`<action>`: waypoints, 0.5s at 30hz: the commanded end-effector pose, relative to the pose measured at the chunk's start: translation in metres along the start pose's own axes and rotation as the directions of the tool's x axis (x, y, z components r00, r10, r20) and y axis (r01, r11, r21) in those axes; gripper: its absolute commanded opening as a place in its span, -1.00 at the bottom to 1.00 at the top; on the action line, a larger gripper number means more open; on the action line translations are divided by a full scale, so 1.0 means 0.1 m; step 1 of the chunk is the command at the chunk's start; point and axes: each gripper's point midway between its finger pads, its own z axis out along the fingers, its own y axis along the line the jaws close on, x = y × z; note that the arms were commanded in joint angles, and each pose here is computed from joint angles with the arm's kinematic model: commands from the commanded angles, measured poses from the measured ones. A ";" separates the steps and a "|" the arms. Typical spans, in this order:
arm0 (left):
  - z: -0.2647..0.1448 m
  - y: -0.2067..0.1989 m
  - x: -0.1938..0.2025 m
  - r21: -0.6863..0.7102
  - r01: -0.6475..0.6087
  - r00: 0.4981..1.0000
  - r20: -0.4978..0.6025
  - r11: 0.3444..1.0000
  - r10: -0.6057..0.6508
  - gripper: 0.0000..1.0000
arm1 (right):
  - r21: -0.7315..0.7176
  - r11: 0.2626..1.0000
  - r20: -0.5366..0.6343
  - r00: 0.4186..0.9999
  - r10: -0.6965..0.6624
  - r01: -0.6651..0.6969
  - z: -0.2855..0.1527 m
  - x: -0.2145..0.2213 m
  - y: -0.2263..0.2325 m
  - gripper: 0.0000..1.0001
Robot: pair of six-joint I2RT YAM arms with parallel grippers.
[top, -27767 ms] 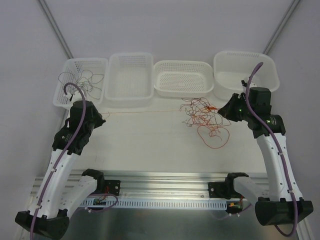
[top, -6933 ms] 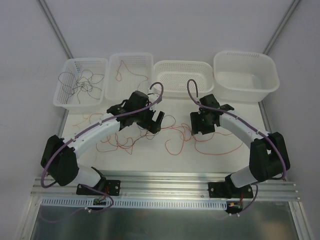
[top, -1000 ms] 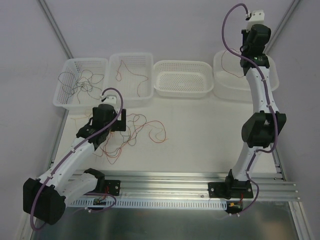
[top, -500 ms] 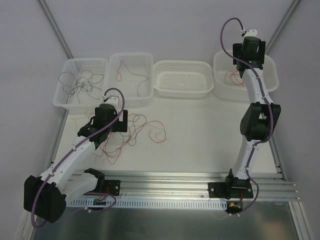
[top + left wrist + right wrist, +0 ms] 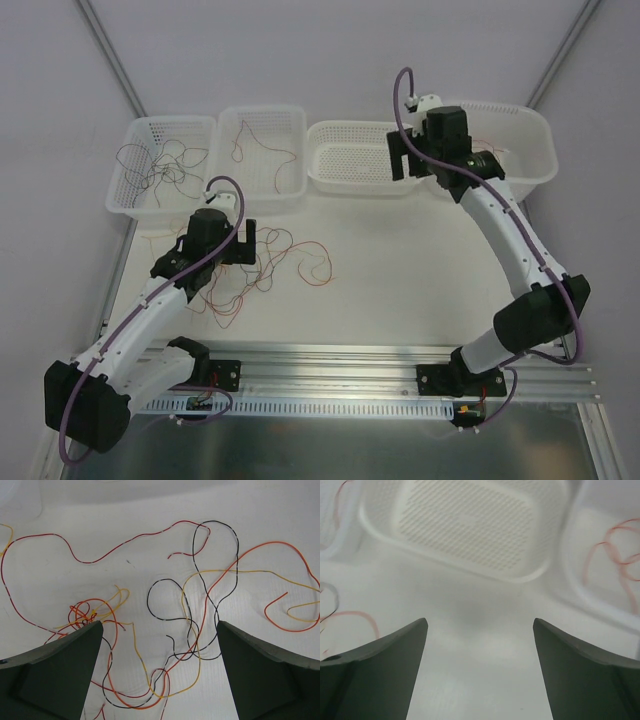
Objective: Untangle the cables
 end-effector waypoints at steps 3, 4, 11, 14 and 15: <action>-0.04 -0.02 -0.11 0.013 0.058 0.998 0.030 0.998 -0.058 0.98 | -0.390 0.910 -0.278 0.960 0.029 -0.140 -0.27 1.02 1.33 0.77; -0.05 -0.02 -0.11 0.012 0.064 0.998 0.029 0.998 -0.064 0.98 | -0.402 0.900 -0.293 0.955 0.045 -0.166 -0.31 1.09 1.47 0.76; 0.00 0.02 -0.04 -0.031 0.109 0.994 0.003 0.994 -0.109 0.98 | -0.489 0.836 -0.345 0.936 0.076 -0.248 -0.36 1.62 2.42 0.58; 0.04 0.01 0.00 -0.033 0.113 0.993 -0.026 0.993 -0.114 0.98 | -0.529 0.815 -0.317 0.946 0.069 -0.236 -0.42 1.68 2.74 0.40; 0.05 0.01 0.00 -0.034 0.115 0.993 -0.030 0.993 -0.116 0.98 | -0.533 0.813 -0.322 0.945 0.061 -0.234 -0.40 1.73 2.83 0.36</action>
